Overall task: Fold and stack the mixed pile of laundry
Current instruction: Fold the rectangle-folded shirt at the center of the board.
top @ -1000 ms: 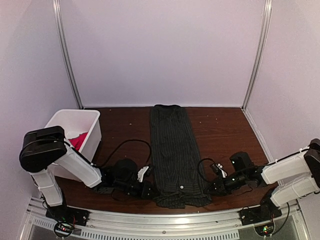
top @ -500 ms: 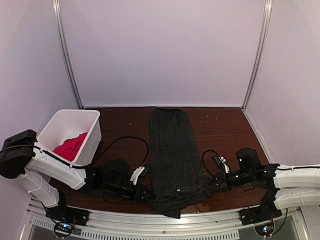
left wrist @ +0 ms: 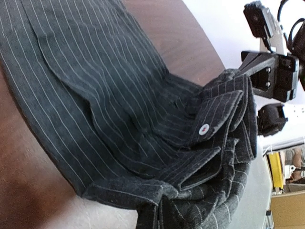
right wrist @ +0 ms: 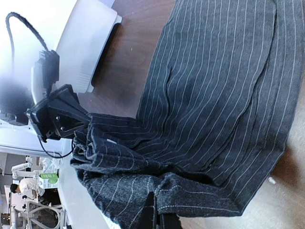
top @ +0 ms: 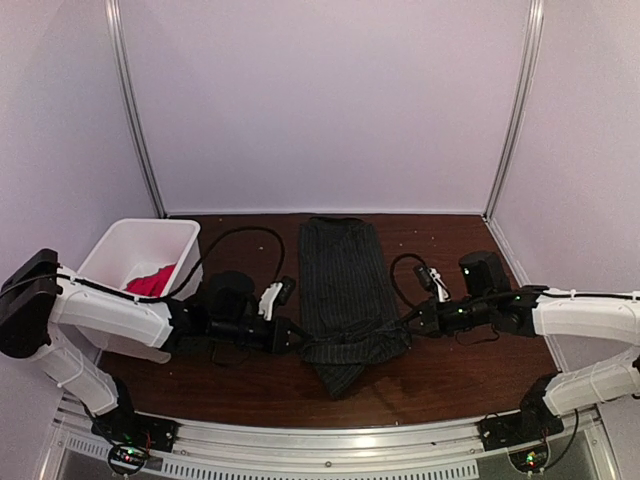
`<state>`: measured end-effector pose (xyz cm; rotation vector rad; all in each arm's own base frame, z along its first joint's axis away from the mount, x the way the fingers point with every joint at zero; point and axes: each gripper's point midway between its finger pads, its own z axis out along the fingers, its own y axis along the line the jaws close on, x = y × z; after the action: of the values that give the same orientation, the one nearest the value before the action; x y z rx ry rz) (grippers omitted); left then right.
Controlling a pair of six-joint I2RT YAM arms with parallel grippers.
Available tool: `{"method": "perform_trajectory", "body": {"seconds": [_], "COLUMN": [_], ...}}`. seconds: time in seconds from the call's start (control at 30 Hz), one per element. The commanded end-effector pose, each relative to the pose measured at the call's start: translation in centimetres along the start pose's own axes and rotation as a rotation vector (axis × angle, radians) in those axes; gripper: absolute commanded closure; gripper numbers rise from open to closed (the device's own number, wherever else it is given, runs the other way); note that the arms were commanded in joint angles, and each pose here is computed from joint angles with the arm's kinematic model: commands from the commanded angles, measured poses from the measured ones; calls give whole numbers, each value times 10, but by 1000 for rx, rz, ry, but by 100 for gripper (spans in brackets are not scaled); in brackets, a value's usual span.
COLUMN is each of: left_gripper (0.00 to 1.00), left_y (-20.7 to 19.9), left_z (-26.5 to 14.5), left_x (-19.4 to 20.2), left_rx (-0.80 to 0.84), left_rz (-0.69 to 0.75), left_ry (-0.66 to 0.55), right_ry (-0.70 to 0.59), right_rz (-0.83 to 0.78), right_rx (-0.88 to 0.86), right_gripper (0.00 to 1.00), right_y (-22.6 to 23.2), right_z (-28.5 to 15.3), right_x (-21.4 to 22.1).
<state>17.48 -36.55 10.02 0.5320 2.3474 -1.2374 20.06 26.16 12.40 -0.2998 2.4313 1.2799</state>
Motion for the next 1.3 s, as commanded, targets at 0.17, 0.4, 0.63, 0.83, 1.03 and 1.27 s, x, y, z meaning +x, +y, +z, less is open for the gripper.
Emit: {"method": "perform_trajectory", "body": {"seconds": [0.17, 0.4, 0.63, 0.83, 1.03, 1.27], "left_gripper": [100, 100, 100, 100, 100, 100], "left_y": [35, 87, 144, 160, 129, 108], "left_z": [-2, 20, 47, 65, 50, 13], "left_x": [-111, -158, -154, -129, -94, -60], "left_rx": [-94, -169, -219, -201, -186, -219], "left_rz": [52, 22, -42, -58, -34, -63], "left_ry": [-153, -186, -159, -103, -56, -34], "right_ry": [-167, -175, -148, -114, -60, -115], "right_rz": [-90, -83, -15, 26, 55, 112], "right_rx": [81, 64, 83, 112, 81, 40], "right_gripper": [100, 100, 100, 100, 100, 100], "right_y": [-25, -60, -116, -138, -109, -65], "right_z": [-6, 36, 82, 94, 93, 52], "right_x": [-109, -166, -169, -145, -89, -51]}}
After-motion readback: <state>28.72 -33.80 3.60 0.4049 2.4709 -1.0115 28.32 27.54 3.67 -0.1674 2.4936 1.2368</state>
